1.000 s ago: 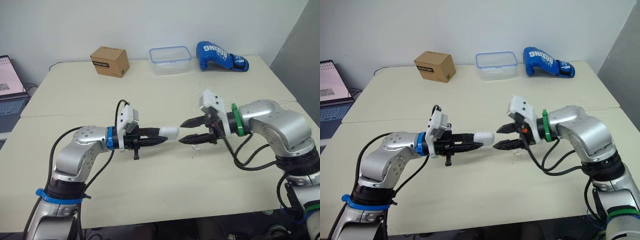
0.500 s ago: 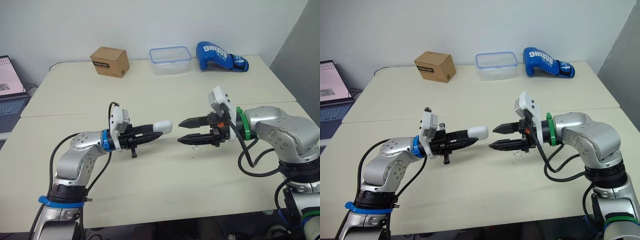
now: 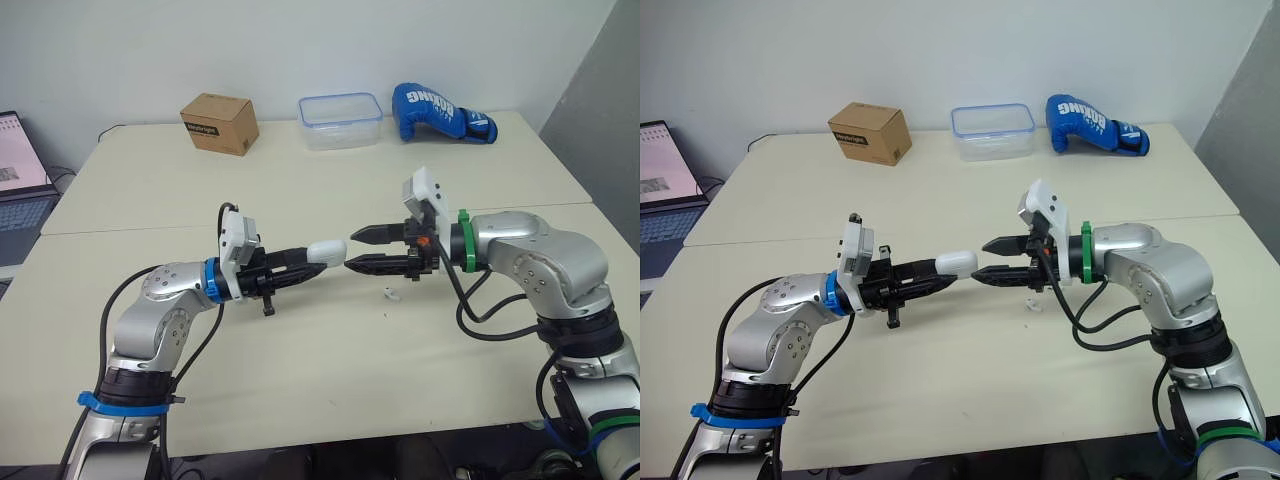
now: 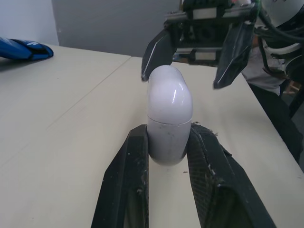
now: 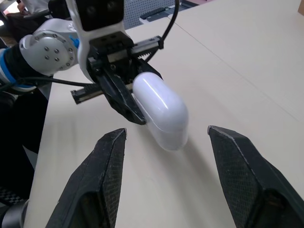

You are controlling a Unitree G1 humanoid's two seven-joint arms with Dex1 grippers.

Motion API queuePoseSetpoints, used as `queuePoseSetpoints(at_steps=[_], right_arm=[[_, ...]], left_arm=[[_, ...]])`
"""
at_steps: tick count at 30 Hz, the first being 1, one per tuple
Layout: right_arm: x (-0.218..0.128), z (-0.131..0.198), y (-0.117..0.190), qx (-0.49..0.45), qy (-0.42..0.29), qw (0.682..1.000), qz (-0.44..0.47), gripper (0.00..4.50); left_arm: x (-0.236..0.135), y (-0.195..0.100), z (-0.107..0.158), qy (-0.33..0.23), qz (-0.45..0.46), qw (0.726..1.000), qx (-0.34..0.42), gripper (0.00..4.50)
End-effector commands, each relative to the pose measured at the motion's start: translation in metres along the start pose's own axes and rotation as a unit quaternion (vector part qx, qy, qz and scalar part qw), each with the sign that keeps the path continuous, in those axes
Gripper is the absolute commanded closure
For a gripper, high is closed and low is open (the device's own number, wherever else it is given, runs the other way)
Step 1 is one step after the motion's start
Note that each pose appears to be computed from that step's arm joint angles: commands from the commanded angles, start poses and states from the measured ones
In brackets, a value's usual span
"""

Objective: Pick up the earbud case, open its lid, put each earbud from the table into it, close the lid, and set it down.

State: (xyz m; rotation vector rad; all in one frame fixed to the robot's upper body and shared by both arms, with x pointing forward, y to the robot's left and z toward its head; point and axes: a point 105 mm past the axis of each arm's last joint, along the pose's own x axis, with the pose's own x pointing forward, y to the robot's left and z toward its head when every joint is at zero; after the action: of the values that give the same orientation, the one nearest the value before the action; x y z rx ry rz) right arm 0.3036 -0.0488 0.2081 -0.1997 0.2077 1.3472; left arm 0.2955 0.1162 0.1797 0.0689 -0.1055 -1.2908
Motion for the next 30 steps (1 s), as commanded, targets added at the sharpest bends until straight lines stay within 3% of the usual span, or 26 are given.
queuePoseSetpoints(at_steps=[1, 30], right_arm=[[0.003, 0.014, -0.001, -0.03, -0.014, 0.999, -0.003, 1.64], [0.009, 0.034, -0.014, -0.034, -0.036, 0.999, -0.009, 1.64]], left_arm=[[0.005, -0.009, 0.013, -0.018, -0.024, 0.999, 0.017, 3.74], [0.003, -0.019, 0.007, -0.012, -0.036, 0.999, 0.008, 3.74]])
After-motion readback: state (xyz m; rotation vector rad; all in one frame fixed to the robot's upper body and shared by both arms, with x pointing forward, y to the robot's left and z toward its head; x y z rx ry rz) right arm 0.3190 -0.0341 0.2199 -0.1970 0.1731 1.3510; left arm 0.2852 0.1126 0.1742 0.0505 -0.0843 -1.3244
